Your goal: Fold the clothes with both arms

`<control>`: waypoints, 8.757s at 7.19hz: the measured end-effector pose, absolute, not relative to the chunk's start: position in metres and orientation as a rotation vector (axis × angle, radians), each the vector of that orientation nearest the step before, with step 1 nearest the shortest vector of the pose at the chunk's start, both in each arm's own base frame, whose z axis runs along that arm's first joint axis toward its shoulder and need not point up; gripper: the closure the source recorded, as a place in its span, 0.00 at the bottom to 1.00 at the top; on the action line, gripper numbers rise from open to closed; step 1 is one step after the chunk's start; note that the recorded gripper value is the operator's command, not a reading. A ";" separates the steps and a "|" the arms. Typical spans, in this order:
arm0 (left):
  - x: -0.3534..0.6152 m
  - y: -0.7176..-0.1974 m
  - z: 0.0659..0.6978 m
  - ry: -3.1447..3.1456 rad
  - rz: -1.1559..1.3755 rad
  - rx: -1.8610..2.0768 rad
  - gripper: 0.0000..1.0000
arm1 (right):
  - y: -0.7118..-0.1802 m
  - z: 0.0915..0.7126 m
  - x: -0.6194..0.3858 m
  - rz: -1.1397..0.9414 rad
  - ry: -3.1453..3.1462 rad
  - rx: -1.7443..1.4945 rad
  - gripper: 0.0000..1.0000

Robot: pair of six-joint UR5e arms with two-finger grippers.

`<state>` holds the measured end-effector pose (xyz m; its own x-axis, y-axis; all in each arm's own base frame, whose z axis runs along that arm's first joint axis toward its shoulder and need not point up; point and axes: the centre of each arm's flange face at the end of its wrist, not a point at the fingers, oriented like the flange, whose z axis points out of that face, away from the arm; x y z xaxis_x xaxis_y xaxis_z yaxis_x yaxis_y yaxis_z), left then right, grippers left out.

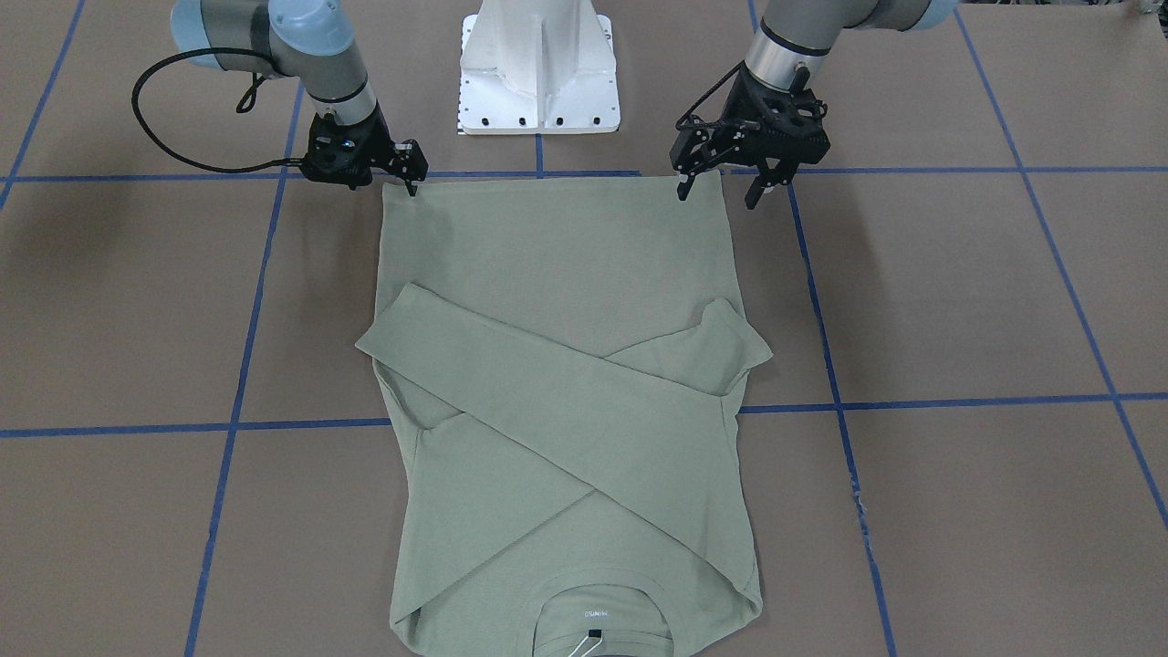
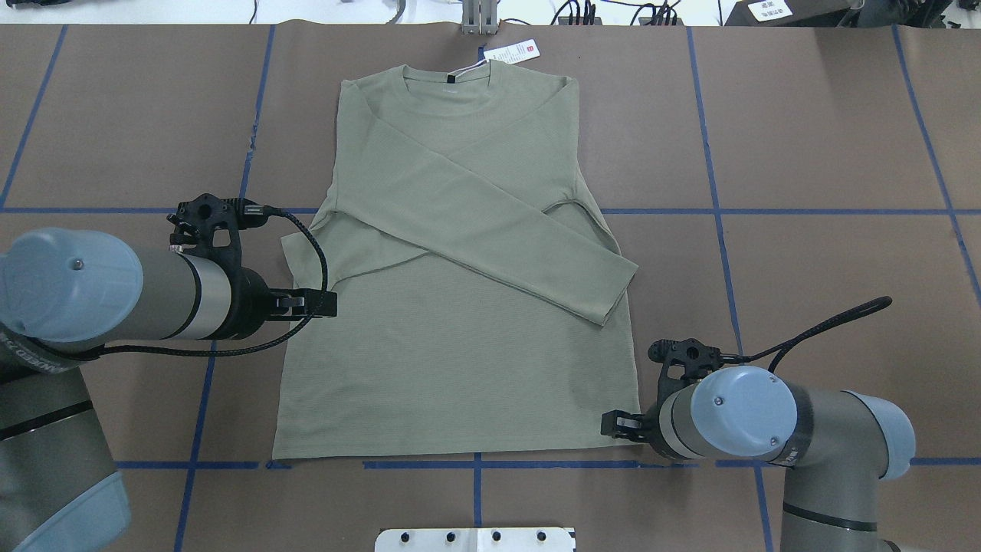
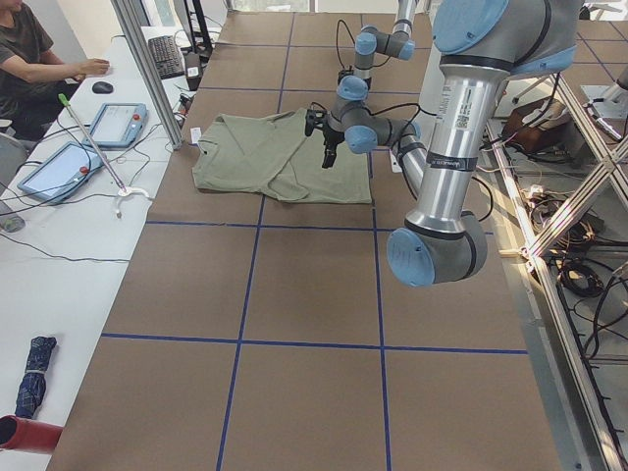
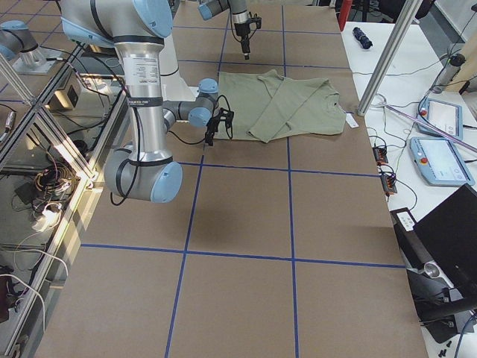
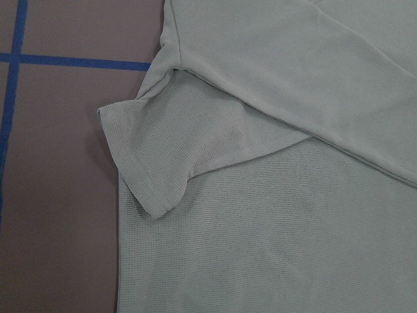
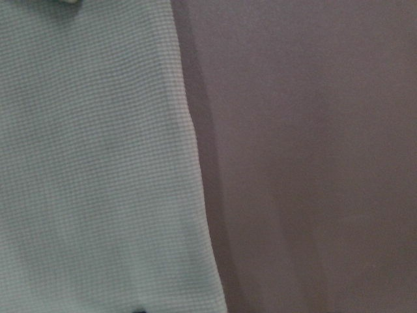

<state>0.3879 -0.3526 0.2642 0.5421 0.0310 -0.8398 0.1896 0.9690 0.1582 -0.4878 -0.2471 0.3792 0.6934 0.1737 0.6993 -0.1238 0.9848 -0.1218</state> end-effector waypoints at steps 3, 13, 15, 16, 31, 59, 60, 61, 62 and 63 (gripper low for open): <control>0.388 -0.353 0.265 0.994 -0.094 0.243 0.00 | -0.247 0.378 -0.488 0.166 -0.792 -0.069 0.80; 0.414 -0.348 0.301 0.974 -0.163 0.169 0.00 | -0.257 0.333 -0.477 0.189 -0.881 -0.046 1.00; 0.447 -0.297 0.324 0.953 -0.228 0.066 0.00 | -0.259 0.318 -0.467 0.197 -0.914 -0.036 1.00; 0.461 -0.270 0.336 0.930 -0.249 0.027 0.00 | -0.260 0.316 -0.465 0.199 -0.919 -0.033 1.00; 0.482 -0.234 0.377 0.833 -0.270 -0.027 0.48 | -0.271 0.315 -0.457 0.218 -0.923 -0.028 1.00; 0.369 -0.193 0.232 0.879 -0.113 -0.014 1.00 | -0.274 0.283 -0.320 0.213 -1.013 -0.238 1.00; 0.354 -0.230 0.230 0.883 -0.112 0.033 1.00 | -0.302 0.275 -0.320 0.256 -1.036 -0.203 1.00; 0.342 -0.271 0.231 0.877 -0.122 0.080 1.00 | -0.330 0.265 -0.316 0.299 -1.060 -0.165 1.00; 0.333 -0.316 0.231 0.861 -0.138 0.130 1.00 | -0.361 0.257 -0.311 0.349 -1.076 -0.126 1.00; 0.331 -0.357 0.229 0.846 -0.159 0.163 1.00 | -0.394 0.250 -0.307 0.393 -1.087 -0.085 1.00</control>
<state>0.3315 -0.3572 0.2292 0.6528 -0.0750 -0.7538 0.2039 0.9757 0.0795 -0.3069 -0.3944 0.2496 0.4033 0.3521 0.8446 -0.2697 0.9277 -0.2580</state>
